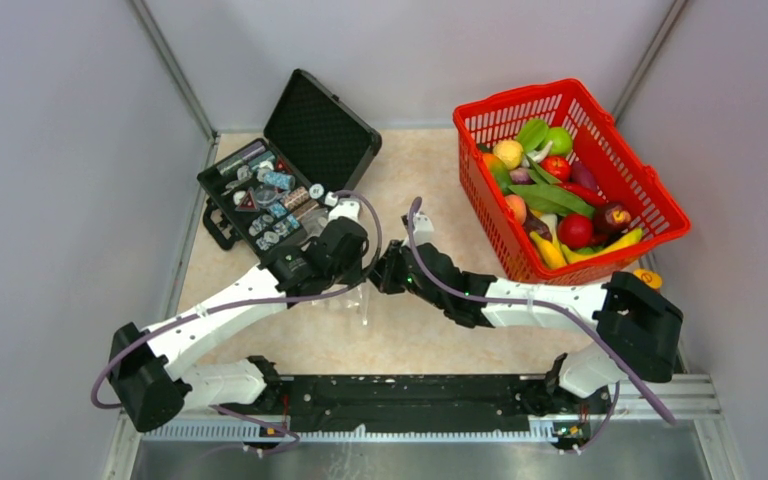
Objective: Place the food in the zip-top bag and seal the zipper
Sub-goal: Open the zipper of the food storage bag at the center of the board.
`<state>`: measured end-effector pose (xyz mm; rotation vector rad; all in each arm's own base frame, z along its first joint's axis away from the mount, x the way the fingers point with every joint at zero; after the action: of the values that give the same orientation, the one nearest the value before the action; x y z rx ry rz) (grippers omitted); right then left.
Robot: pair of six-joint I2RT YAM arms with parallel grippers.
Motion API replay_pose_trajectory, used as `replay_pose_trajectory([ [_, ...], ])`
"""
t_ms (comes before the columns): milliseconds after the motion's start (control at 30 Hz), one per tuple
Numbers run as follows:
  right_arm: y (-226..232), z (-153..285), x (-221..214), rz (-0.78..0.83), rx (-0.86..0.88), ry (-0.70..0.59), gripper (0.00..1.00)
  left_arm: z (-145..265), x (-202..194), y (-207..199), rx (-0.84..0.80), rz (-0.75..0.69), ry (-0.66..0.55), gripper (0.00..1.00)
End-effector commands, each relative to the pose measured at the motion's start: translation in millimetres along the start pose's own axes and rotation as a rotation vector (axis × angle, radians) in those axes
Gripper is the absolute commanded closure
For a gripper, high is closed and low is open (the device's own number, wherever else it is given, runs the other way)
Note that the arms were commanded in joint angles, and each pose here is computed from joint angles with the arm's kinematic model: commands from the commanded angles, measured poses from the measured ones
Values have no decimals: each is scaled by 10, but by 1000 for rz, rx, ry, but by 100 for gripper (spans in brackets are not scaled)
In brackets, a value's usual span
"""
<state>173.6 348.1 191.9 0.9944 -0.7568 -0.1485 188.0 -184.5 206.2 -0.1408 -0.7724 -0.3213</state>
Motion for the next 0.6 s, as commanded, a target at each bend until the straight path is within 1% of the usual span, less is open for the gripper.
replay_pose_trajectory([
  [0, -81, -30, 120, 6, -68, -81, 100, 32, 43, 0, 23, -16, -25, 100],
  [133, -364, -27, 162, 66, -232, -112, 100, 189, 131, 130, 100, -32, -53, 100],
  [233, -441, 0, 164, 96, -278, -108, 100, 323, 227, 236, 163, -47, -89, 100],
  [333, -456, 21, 175, 109, -293, -104, 100, 404, 286, 289, 201, -62, -93, 100],
  [433, -435, 23, 219, 143, -304, -94, 100, 443, 329, 268, 183, -71, -89, 100],
  [567, -319, -9, 277, 189, -262, -34, 100, 397, 344, 153, 98, -85, -73, 100],
])
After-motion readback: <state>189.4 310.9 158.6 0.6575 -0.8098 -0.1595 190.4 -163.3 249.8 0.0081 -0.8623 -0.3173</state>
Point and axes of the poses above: each gripper's point midway between its finger pads, its own z axis back along the fingers, its own y axis along the line the jaws close on, x = y × z, the point moved 7 cm from there along z, back along the fingers, and after that the axes turned 14 degrees about -z, right-handed, at the moved point
